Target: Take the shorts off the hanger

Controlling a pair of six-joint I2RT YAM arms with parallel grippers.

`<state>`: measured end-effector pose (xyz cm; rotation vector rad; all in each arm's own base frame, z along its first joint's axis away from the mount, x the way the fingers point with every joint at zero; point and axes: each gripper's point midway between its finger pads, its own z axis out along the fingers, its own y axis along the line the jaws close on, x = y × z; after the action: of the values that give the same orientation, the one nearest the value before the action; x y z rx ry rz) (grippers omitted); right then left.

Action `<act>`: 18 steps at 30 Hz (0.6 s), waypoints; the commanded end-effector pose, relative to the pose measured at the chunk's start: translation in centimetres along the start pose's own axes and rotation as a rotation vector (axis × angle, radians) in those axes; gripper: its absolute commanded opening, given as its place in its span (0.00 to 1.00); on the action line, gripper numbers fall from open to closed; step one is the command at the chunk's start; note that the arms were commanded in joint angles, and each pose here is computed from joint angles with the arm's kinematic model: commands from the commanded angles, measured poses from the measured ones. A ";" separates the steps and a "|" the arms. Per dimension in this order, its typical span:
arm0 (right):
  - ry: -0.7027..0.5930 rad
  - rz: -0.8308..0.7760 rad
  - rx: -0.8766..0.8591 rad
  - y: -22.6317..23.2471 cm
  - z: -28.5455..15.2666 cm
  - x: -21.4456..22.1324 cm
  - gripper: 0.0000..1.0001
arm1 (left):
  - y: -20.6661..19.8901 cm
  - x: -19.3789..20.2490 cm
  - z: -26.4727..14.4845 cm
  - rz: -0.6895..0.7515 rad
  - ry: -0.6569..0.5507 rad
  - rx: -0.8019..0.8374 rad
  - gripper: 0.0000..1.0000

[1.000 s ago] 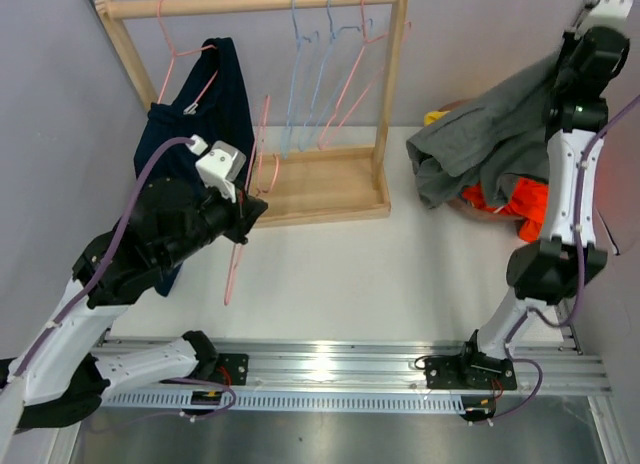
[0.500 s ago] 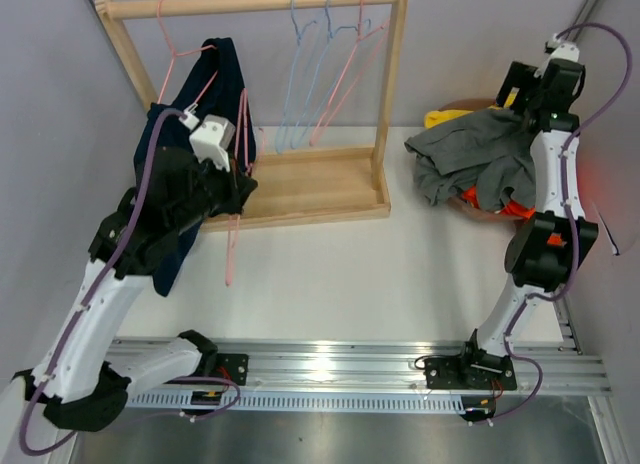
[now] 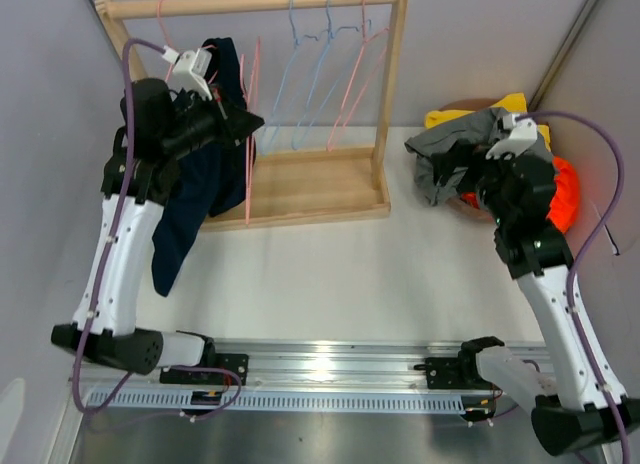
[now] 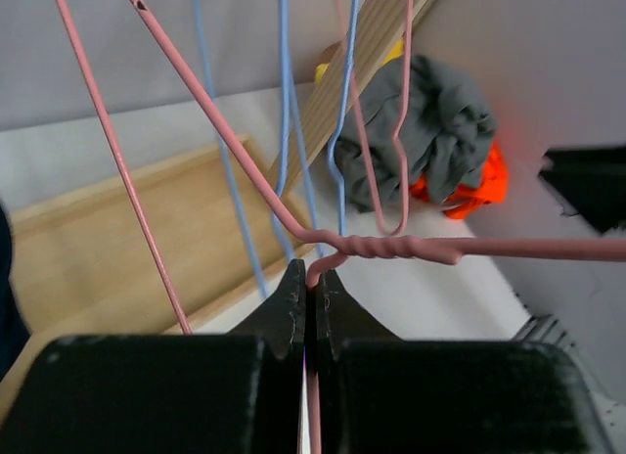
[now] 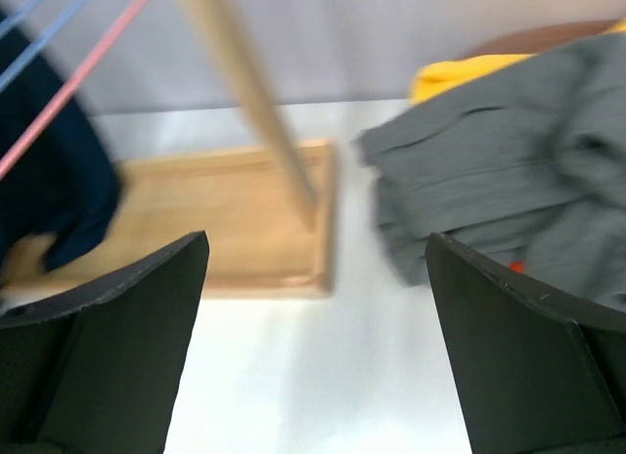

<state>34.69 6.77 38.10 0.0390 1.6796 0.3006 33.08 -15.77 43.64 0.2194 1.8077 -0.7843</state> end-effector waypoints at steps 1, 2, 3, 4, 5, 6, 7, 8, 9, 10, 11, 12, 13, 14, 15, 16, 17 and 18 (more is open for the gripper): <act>0.007 0.043 -0.030 2.1 -2.7 2.1 0.99 | -4.4 -6.6 0.3 0.006 -0.149 0.233 0.00; 0.005 0.051 -0.043 2.7 -3.4 2.4 0.99 | -3.2 -6.5 2.2 -0.023 -0.124 0.229 0.00; 0.024 0.059 -0.056 3.1 -3.9 3.7 0.99 | -3.8 -8.2 2.1 -0.021 -0.154 0.246 0.00; 0.035 0.062 -0.096 4.4 -4.7 4.3 0.99 | -4.0 -9.5 2.2 -0.015 -0.176 0.252 0.00; 0.011 0.070 -0.090 4.4 -5.7 4.1 1.00 | -4.1 -10.6 2.4 -0.011 -0.198 0.251 0.00; 0.028 0.071 -0.096 4.7 -6.0 5.1 1.00 | -2.6 -10.3 4.4 -0.051 -0.172 0.238 0.00; 0.040 0.067 -0.113 5.4 -6.5 5.6 1.00 | -2.2 -10.6 5.1 -0.058 -0.175 0.235 0.00; 0.040 0.065 -0.116 5.5 -7.0 5.8 0.99 | -2.6 -12.0 4.9 -0.053 -0.207 0.243 0.00; 0.050 0.056 -0.118 5.7 -7.3 6.3 1.00 | -1.5 -11.8 6.2 -0.071 -0.196 0.234 0.00; 0.070 0.040 -0.091 5.3 -7.4 7.0 0.99 | -1.2 -12.2 6.6 -0.070 -0.209 0.234 0.00; 0.084 0.028 -0.099 5.6 -7.7 7.5 0.99 | -1.3 -13.0 6.5 -0.071 -0.229 0.235 0.00; 0.095 0.019 -0.088 5.4 -8.0 7.9 0.99 | -0.3 -12.8 7.5 -0.085 -0.227 0.215 0.00; 0.098 0.014 -0.081 5.3 -8.2 8.1 0.99 | 0.1 -13.1 7.8 -0.086 -0.232 0.207 0.00; 0.096 0.010 -0.081 5.4 -8.4 8.1 1.00 | 0.5 -12.9 8.1 -0.095 -0.228 0.193 0.00; 0.092 0.011 -0.082 5.3 -8.7 7.9 1.00 | 1.6 -12.8 9.0 -0.105 -0.228 0.165 0.00; 0.089 0.011 -0.078 5.2 -8.9 7.8 1.00 | 2.1 -12.6 9.5 -0.108 -0.225 0.150 0.00; 0.086 0.013 -0.079 5.3 -9.0 7.7 0.99 | 2.7 -12.5 9.9 -0.110 -0.224 0.136 0.00; 0.088 0.011 -0.083 5.3 -9.2 7.8 0.99 | 3.4 -12.6 10.3 -0.111 -0.234 0.109 0.00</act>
<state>24.16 13.06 31.94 -0.0820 1.7759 0.4216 46.44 -17.76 49.86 0.1403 1.6324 -0.9884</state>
